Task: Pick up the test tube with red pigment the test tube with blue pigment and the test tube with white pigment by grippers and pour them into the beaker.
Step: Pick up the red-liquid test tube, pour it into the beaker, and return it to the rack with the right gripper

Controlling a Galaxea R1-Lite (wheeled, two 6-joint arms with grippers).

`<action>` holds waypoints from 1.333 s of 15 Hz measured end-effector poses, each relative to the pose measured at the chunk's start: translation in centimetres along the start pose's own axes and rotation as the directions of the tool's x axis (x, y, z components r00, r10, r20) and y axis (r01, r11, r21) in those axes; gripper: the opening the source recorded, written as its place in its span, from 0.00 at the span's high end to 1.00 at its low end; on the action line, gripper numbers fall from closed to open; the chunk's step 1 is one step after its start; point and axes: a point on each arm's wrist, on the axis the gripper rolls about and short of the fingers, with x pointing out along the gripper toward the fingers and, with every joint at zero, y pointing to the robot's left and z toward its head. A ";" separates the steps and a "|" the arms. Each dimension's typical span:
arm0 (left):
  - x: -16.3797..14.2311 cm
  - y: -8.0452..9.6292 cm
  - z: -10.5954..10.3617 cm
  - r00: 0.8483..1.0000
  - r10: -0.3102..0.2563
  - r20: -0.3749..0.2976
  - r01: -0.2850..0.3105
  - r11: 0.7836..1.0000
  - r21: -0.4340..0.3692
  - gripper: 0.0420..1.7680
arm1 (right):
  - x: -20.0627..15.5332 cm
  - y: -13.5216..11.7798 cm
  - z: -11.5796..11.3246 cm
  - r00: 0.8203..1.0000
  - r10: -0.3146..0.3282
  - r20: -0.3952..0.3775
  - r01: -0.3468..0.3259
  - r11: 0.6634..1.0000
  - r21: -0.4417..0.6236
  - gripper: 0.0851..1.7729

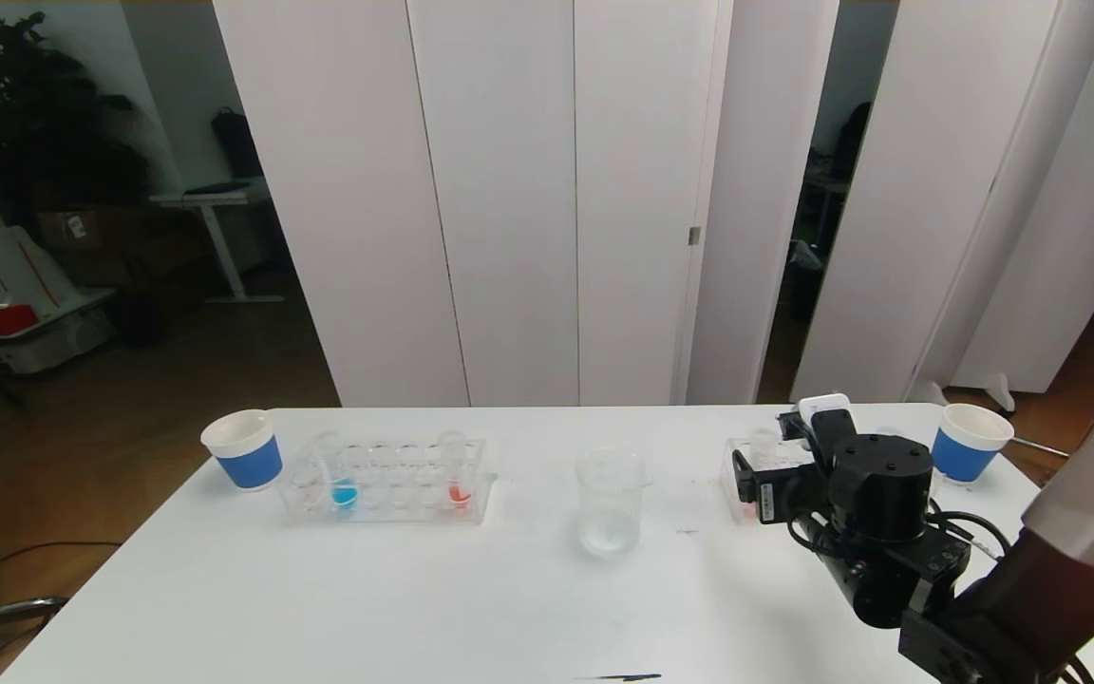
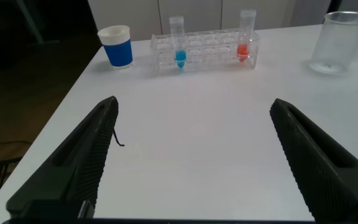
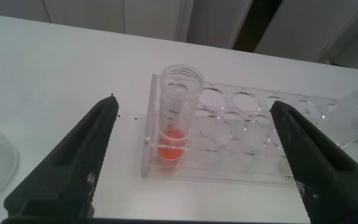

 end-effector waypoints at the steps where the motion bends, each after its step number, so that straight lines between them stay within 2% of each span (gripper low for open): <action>1: 0.0 0.0 0.0 1.000 0.000 0.000 0.000 1.000 0.000 0.01 | 0.5 0.2 -0.2 1.000 -0.001 0.000 0.001 1.000 -0.001 0.01; 11: 0.0 0.0 0.0 1.000 0.000 0.000 0.000 1.000 0.000 0.01 | 4.7 1.9 -1.6 1.000 -0.006 0.003 0.006 1.000 0.010 0.01; 14: 0.0 0.0 0.0 1.000 0.000 0.000 0.000 1.000 0.000 0.01 | 5.3 1.9 -1.9 1.000 -0.012 -0.022 0.012 1.000 -0.001 0.02; 15: 0.0 0.0 0.0 1.000 0.000 0.000 0.000 1.000 0.000 0.01 | 5.4 1.9 -1.9 1.000 -0.013 -0.021 0.013 1.000 0.001 0.11; 16: 0.0 0.0 0.0 1.000 0.000 0.000 0.000 1.000 0.000 0.01 | 5.5 1.8 -1.9 1.000 -0.014 -0.022 0.014 1.000 0.001 0.28; 17: 0.0 0.0 0.0 1.000 0.000 0.000 0.000 1.000 0.000 0.01 | 5.5 1.9 -2.0 1.000 -0.014 -0.022 0.014 1.000 0.002 0.56; 18: 0.0 0.0 0.0 1.000 0.000 0.000 0.000 1.000 0.000 0.01 | 5.6 1.8 -1.9 1.000 -0.017 -0.022 0.017 1.000 0.005 0.76; 19: 0.0 0.0 0.0 1.000 -0.001 0.001 0.001 1.000 0.000 0.01 | 5.5 1.8 -1.9 1.000 -0.016 -0.021 0.016 1.000 0.007 0.78; 20: 0.0 0.0 0.0 1.000 0.000 0.000 0.000 1.000 0.000 0.01 | 5.6 1.8 -1.9 1.000 -0.016 -0.022 0.016 1.000 0.007 0.64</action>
